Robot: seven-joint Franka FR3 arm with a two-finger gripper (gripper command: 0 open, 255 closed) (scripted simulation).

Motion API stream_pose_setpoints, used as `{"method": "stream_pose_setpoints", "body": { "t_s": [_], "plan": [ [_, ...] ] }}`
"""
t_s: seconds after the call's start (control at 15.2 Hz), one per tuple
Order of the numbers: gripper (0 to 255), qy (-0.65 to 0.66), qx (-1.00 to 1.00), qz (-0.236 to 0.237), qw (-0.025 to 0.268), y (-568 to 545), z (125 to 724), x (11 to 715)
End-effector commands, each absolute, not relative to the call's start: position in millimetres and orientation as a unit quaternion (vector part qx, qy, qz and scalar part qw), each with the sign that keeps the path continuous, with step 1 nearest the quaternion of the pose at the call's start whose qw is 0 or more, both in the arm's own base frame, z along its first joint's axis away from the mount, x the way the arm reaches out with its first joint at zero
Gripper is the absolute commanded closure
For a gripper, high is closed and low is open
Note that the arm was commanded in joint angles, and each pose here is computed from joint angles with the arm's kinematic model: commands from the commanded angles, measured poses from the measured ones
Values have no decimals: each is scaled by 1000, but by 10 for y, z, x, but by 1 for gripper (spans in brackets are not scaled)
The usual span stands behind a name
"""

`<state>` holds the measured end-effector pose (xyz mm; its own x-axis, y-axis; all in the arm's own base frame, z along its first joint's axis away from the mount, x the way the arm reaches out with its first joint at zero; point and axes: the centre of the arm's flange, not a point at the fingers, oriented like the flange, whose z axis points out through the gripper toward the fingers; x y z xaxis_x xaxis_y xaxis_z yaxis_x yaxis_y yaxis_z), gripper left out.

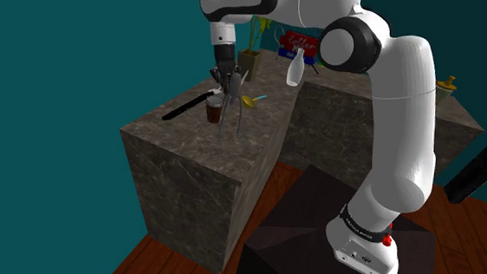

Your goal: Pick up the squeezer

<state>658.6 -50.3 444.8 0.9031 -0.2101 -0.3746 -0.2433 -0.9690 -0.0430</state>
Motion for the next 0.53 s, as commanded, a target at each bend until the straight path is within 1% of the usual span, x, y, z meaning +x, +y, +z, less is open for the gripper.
{"method": "stream_pose_setpoints", "body": {
  "t_s": [0.0, 0.33, 0.46],
  "plan": [
    [255, 116, -974, 187, 44, -503, 4554, 6574],
    [255, 116, -974, 187, 44, -503, 4818, 6574],
    [255, 116, -974, 187, 44, -503, 4826, 6574]
  ]
}}
